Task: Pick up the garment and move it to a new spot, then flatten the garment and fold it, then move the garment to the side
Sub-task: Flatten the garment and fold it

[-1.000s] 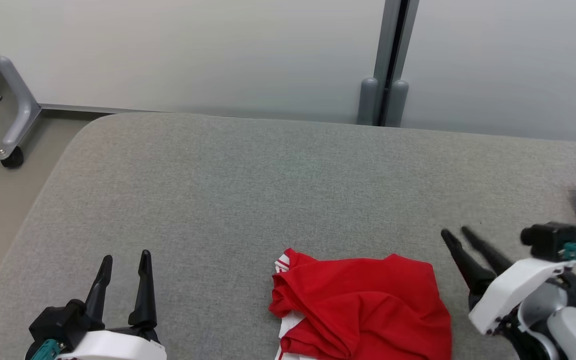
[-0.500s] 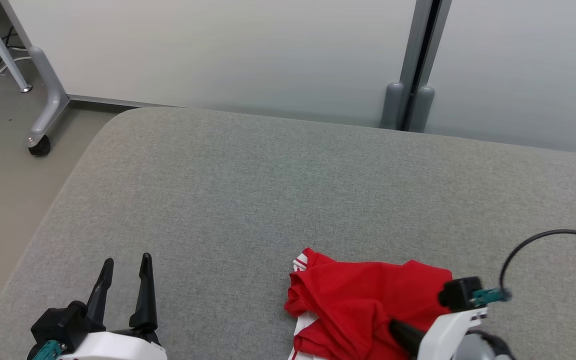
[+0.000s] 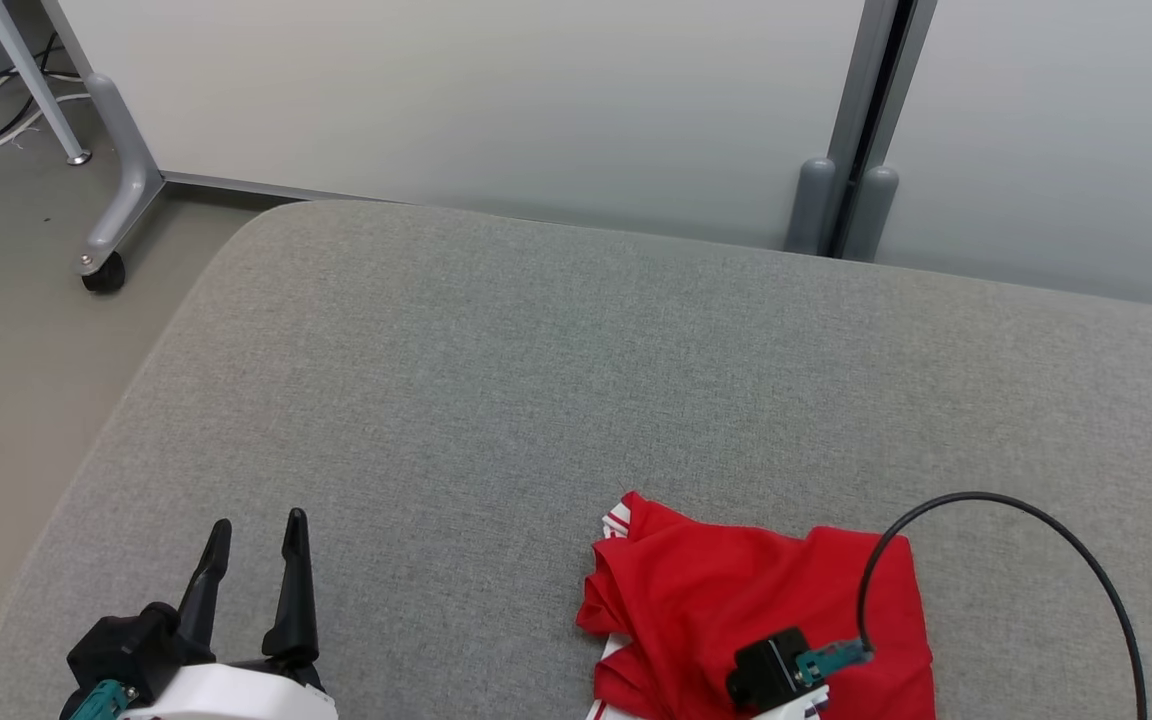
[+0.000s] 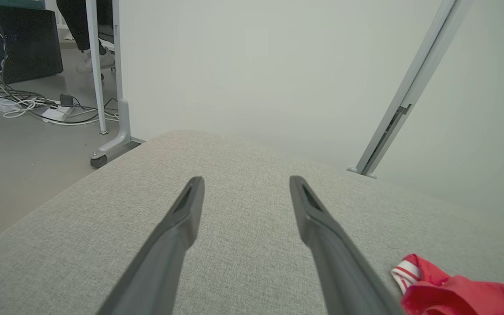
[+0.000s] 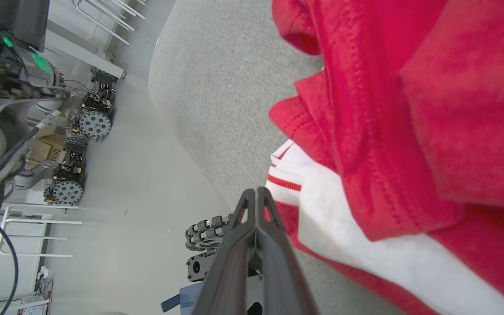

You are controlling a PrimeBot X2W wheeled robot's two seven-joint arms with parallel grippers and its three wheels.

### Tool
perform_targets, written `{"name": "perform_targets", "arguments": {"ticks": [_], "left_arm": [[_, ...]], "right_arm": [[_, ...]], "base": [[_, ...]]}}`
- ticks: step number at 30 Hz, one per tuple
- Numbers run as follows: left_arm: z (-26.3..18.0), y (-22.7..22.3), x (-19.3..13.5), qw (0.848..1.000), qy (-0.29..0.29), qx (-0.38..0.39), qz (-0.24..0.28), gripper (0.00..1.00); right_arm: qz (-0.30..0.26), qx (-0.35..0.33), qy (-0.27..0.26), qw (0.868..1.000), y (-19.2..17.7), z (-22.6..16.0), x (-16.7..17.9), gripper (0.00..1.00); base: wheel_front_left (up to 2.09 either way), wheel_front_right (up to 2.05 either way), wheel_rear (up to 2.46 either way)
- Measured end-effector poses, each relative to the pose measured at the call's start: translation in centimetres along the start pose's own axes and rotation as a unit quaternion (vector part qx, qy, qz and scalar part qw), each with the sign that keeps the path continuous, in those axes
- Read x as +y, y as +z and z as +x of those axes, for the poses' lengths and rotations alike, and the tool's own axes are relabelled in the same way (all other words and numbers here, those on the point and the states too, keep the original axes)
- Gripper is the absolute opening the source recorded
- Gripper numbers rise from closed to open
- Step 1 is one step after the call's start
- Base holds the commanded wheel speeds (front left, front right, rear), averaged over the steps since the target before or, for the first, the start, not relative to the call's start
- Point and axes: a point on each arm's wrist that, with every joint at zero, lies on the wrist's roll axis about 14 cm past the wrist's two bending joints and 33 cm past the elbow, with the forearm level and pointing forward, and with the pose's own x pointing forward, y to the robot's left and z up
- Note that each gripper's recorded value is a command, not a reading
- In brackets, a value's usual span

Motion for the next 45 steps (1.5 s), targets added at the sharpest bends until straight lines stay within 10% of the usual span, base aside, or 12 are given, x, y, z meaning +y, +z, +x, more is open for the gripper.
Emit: {"name": "perform_targets", "arguments": {"ticks": [10, 12, 15, 25, 34, 45], "left_arm": [[0.4, 0.9, -0.8, 1.0, -0.013, -0.014, 0.0, 1.0], [0.4, 1.1, -1.1, 1.0, -0.018, -0.019, 0.0, 1.0], [0.5, 1.4, -1.6, 0.999, -0.026, -0.022, 0.001, 1.0], [1.4, 2.5, -3.8, 0.997, -0.062, -0.039, 0.0, 1.0], [2.2, 2.7, -6.2, 0.994, -0.097, -0.045, -0.007, 1.0], [2.8, 1.5, -8.0, 0.991, -0.132, -0.032, -0.005, 1.0]], "right_arm": [[-0.034, -0.11, 0.018, 0.993, 5.8, -2.1, 1.1, 0.0], [-0.049, -0.144, 0.006, 0.988, 7.7, -3.4, 0.4, 0.25], [-0.079, -0.195, -0.026, 0.977, 10.3, -6.0, -1.2, 1.0], [-0.183, -0.417, -0.141, 0.879, 19.8, -17.6, -4.6, 1.0], [-0.2, -0.493, -0.262, 0.805, 19.0, -23.9, -8.1, 1.0], [-0.17, -0.437, -0.328, 0.82, 12.7, -22.2, -11.4, 1.0]], "base": [[0.0, 0.0, 0.0], [0.0, 0.0, 0.0], [0.0, 0.0, 0.0], [0.0, 0.0, 0.0], [0.0, 0.0, 0.0], [0.0, 0.0, 0.0]]}}
